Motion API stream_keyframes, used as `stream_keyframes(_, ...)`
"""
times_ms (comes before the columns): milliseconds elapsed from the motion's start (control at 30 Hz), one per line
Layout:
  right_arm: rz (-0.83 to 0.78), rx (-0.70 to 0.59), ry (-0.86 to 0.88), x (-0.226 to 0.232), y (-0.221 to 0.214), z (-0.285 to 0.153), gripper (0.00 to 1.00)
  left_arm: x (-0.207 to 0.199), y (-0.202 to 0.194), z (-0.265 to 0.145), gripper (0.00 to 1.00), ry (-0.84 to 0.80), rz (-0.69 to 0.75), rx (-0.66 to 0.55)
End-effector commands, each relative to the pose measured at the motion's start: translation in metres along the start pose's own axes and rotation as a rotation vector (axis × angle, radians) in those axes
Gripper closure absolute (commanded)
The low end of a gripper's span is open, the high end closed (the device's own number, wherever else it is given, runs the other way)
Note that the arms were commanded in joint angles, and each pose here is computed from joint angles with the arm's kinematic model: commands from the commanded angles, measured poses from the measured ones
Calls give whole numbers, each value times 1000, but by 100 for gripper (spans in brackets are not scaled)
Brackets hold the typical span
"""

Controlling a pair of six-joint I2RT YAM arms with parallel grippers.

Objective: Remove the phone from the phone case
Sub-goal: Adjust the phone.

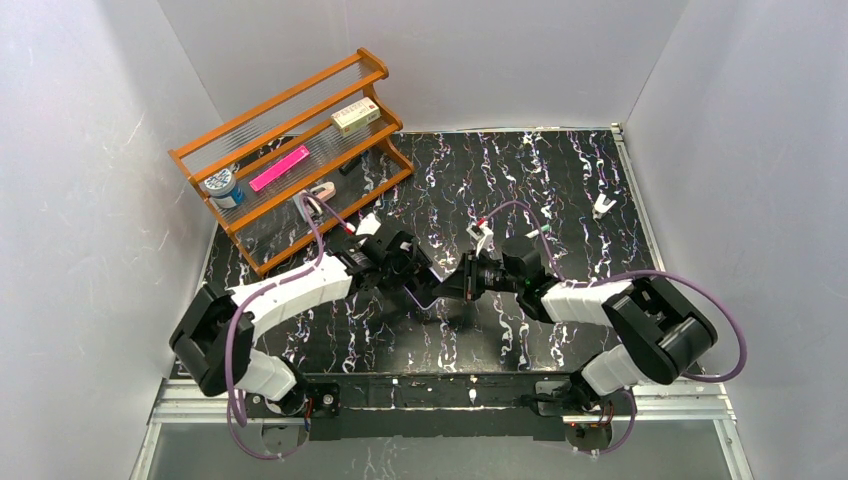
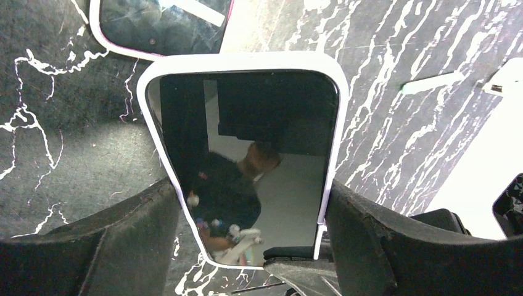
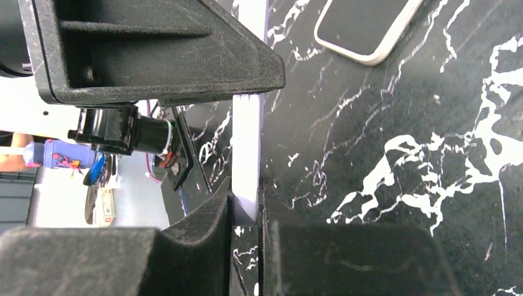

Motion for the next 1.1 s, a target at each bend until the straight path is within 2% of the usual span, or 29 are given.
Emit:
stream_keyframes(0,-132,-84,100,38,29,-1,99,-16,28,-27,34,-110,51,-173)
stream_keyframes(100,-119,-124,105,46,39,-8,99,-21,39,-40,11,-170,125,-245)
stream_keyframes(167,-101,-161,111,51,47,-13,99,-23,46,-49,2,-202,155,-291)
stream_keyframes(400,-27,-318,163,69,70,-39,99,-31,63,-84,2,-440,179,-442)
stream_keyframes(533,10,-404,201,80,80,-54,99,-33,62,-94,2,-574,160,-457)
stream_keyframes(700,50,-481,268,95,90,-68,99,-45,61,-97,3,-697,132,-418)
stream_keyframes(967,71,-488,366,108,90,-76,99,-61,76,-99,9,-944,56,-323)
stream_keyframes(1067,68,-481,387,112,91,-77,99,-67,77,-101,11,-996,80,-296)
Point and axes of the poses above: each gripper's point midway between its finger pads, its own z axis out along the fingers, its own x axis along the line the jaws close on, y = z × x, the point moved 7 cm from there along -z, back along the fingers, and after that the axes turned 8 degrees about z, right-handed, at the moved point
